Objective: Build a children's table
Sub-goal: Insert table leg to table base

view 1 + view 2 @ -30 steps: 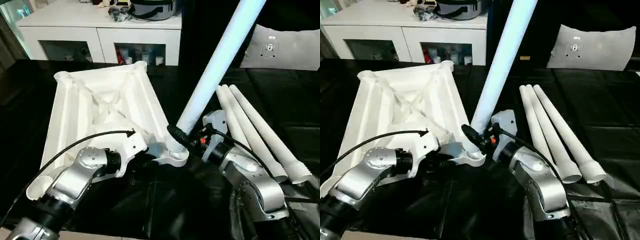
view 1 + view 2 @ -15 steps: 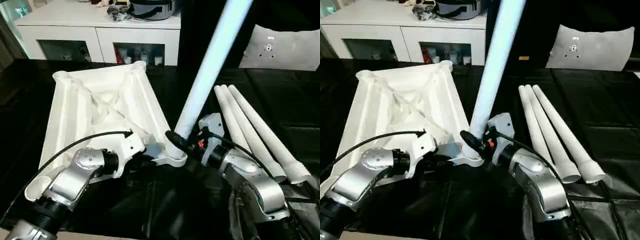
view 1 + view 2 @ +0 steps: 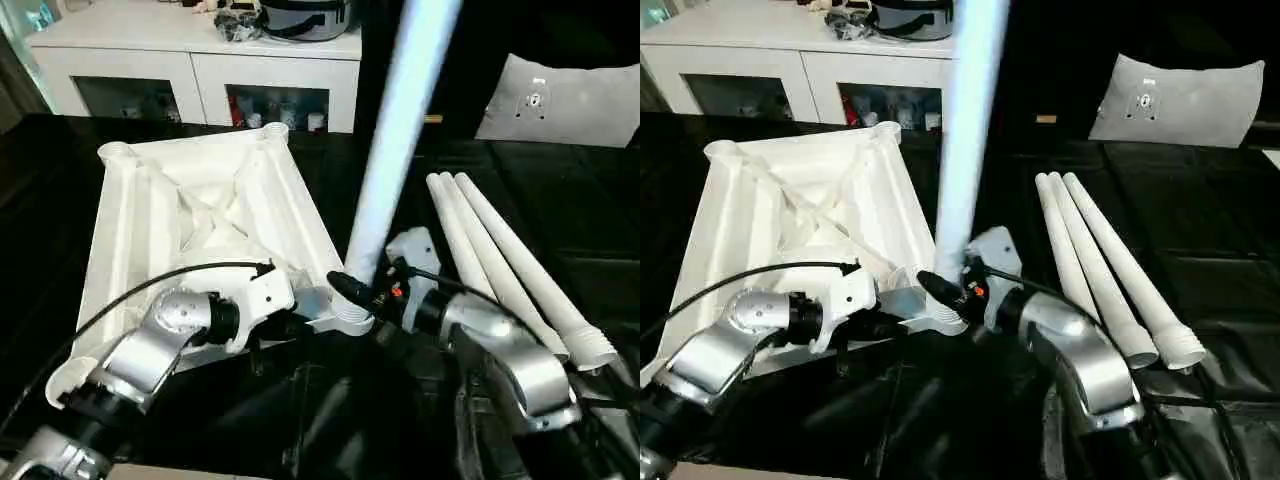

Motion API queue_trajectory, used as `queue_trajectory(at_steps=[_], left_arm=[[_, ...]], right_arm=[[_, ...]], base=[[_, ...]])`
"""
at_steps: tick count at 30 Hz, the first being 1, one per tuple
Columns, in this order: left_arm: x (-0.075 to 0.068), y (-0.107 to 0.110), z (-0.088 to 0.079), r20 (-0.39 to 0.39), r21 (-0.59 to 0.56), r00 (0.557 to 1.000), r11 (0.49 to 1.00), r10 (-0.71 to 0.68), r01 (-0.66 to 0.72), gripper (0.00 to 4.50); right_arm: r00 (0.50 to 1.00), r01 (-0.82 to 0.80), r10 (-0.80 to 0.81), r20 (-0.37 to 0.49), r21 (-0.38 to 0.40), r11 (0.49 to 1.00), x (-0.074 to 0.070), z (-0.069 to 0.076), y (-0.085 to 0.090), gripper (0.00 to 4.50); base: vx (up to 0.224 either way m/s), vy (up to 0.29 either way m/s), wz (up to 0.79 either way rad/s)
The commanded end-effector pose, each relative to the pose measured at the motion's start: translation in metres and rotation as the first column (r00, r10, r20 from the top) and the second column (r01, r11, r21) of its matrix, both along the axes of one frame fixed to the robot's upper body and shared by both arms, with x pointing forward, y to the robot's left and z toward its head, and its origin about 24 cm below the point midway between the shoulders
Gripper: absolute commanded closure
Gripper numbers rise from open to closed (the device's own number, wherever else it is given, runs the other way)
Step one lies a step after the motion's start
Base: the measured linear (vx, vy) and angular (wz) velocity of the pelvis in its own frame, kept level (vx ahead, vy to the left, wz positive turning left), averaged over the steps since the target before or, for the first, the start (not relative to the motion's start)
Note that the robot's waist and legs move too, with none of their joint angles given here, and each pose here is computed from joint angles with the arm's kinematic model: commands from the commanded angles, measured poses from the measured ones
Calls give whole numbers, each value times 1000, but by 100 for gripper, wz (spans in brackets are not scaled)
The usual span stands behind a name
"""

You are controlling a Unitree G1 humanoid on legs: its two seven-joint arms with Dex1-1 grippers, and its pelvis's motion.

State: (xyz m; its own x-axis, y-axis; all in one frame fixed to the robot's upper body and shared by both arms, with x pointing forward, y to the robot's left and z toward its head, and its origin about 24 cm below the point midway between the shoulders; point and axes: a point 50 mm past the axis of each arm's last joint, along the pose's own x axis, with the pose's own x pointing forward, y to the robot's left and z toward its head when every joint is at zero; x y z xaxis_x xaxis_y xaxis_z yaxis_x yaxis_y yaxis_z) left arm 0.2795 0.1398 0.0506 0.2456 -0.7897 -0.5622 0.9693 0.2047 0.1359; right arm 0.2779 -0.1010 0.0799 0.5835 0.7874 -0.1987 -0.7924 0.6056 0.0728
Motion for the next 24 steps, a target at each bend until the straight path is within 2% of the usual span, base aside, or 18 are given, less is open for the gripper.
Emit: queue_trajectory(at_steps=[1,3,7,17,24], left_arm=[[-7,2,-12,-40,94,995,991,-93,97,450],[-6,2,-11,-41,95,992,988,-119,122,450],[-6,1,-9,-49,96,988,984,-149,153,450],[2,4,-6,-33,111,986,980,-162,165,450],[3,3,-5,-39,106,982,977,-184,187,450]], right_arm=[[998,-25,22,-66,-55,998,-1,-12,-1,259],[996,-39,32,-88,-86,995,-1,-16,-3,259],[994,-38,28,-102,-95,995,1,-16,-5,259],[985,-69,56,-162,-74,995,-5,-16,-11,259],[988,-26,18,-155,-51,998,-1,-16,-14,259]], base=[[0,0,0],[0,0,0],[0,0,0],[0,0,0],[0,0,0]])
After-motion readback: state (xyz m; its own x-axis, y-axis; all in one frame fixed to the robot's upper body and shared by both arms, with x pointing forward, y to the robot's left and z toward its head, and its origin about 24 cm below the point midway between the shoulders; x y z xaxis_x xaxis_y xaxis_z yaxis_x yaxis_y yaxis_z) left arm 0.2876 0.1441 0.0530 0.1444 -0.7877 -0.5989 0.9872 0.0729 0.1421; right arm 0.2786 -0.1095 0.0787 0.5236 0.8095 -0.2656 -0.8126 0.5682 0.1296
